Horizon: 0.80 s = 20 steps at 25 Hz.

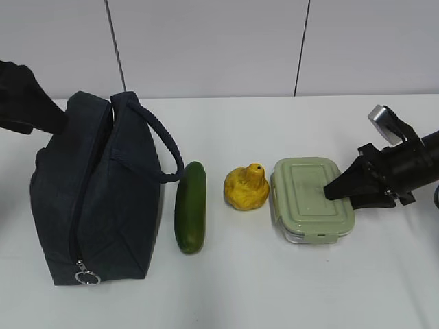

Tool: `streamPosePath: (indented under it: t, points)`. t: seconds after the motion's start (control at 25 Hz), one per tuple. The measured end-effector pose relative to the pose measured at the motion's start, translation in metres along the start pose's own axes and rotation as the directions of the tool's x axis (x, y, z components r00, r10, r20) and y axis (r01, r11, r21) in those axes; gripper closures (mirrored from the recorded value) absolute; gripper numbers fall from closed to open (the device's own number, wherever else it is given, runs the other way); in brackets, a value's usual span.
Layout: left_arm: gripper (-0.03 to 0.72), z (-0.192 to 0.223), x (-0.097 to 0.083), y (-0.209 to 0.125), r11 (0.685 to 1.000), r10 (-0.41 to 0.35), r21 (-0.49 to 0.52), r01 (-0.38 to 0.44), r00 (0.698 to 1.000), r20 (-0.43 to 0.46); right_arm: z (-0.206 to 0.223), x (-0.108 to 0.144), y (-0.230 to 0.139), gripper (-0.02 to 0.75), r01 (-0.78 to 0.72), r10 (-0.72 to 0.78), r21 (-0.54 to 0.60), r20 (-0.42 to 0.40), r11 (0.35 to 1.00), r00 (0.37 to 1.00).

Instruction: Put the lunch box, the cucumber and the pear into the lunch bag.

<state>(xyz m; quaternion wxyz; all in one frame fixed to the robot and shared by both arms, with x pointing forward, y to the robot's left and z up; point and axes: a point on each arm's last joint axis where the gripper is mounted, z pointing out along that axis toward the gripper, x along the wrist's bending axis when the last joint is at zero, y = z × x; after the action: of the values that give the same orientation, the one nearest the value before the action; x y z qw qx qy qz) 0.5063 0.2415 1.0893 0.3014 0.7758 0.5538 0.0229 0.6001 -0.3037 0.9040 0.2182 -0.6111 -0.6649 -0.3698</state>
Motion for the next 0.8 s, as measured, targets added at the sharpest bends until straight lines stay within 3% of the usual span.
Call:
streamPosePath:
  t: [0.4, 0.48, 0.64, 0.8]
  points:
    - [0.314, 0.029, 0.008, -0.032, 0.994, -0.054, 0.094, 0.051, 0.998, 0.021, 0.0, 0.0, 0.001, 0.427, -0.003, 0.003, -0.008, -0.005, 1.0, 1.0]
    - [0.364, 0.032, 0.006, -0.032, 0.995, -0.057, 0.086, 0.053, 0.997, 0.047, 0.0, 0.001, 0.001, 0.427, -0.007, 0.007, -0.013, -0.013, 1.0, 1.0]
    - [0.613, 0.037, 0.009, -0.031, 0.995, -0.058, 0.086, 0.053, 0.997, 0.051, -0.004, 0.007, 0.01, 0.428, 0.01, -0.011, -0.037, -0.047, 0.999, 0.999]
    - [0.664, 0.036, 0.008, -0.031, 0.996, -0.049, 0.075, 0.046, 0.998, 0.044, -0.016, 0.021, 0.025, 0.429, 0.042, -0.049, -0.112, -0.061, 0.993, 0.997]
